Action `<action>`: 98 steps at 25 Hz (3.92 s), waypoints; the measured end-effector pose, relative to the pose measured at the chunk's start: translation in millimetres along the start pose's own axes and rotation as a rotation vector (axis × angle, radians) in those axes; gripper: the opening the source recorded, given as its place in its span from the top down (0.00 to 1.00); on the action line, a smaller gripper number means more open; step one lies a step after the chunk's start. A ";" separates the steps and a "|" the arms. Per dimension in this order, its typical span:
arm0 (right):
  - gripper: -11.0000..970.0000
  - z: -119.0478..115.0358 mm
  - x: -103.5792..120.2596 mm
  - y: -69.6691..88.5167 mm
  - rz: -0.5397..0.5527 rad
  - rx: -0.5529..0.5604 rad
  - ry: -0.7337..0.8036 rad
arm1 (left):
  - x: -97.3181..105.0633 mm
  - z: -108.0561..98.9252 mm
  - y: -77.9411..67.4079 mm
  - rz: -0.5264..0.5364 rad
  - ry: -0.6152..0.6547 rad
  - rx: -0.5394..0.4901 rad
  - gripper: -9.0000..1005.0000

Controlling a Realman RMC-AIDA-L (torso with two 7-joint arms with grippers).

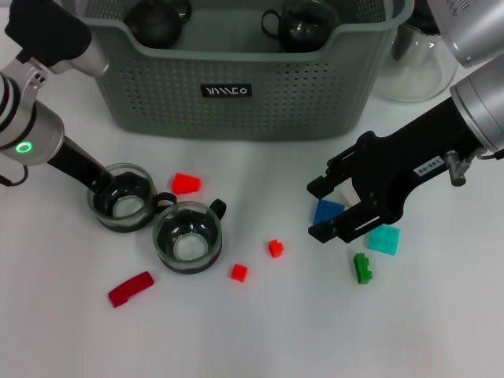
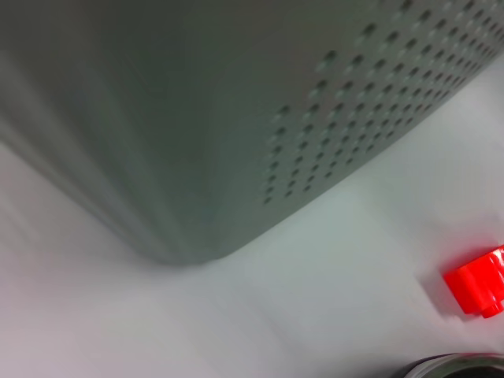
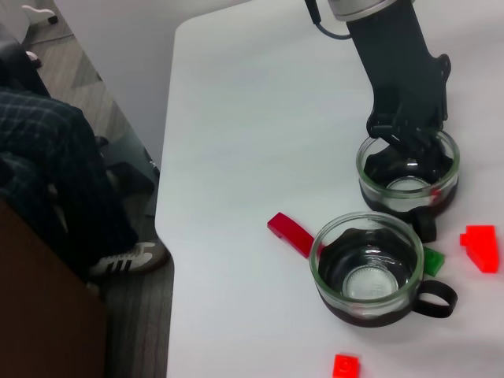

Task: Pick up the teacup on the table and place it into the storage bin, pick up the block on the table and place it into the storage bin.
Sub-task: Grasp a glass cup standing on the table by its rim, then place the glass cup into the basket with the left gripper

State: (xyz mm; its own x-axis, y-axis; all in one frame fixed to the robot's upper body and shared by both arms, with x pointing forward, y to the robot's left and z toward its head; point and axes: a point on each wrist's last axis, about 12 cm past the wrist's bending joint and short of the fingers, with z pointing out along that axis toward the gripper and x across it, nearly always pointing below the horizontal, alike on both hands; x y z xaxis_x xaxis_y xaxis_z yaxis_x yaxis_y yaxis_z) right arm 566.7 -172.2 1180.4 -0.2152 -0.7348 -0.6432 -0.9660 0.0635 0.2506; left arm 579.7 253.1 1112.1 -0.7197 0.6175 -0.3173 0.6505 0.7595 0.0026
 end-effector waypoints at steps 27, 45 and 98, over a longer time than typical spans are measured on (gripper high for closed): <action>0.29 -44.1 27.6 -8.5 0.122 0.034 0.104 | 3.2 -127.4 -13.8 -0.066 -0.567 0.465 0.95; 0.29 -58.3 42.2 -5.1 0.220 0.025 0.121 | -161.1 -99.9 8.9 -0.093 -0.515 0.104 0.95; 0.30 -38.1 24.4 -14.4 0.138 0.042 0.083 | -175.0 -8.0 -23.8 -0.007 -0.435 -0.158 0.95</action>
State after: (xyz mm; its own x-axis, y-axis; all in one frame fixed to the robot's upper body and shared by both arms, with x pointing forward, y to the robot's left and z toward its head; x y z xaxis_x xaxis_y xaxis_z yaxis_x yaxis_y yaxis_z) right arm 580.8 -216.8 1188.6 -0.3351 -0.7702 -0.5427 -0.9338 0.1947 0.3003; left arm 688.2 128.6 1175.2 -0.5334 0.4949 -0.6860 0.5771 0.8059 0.1327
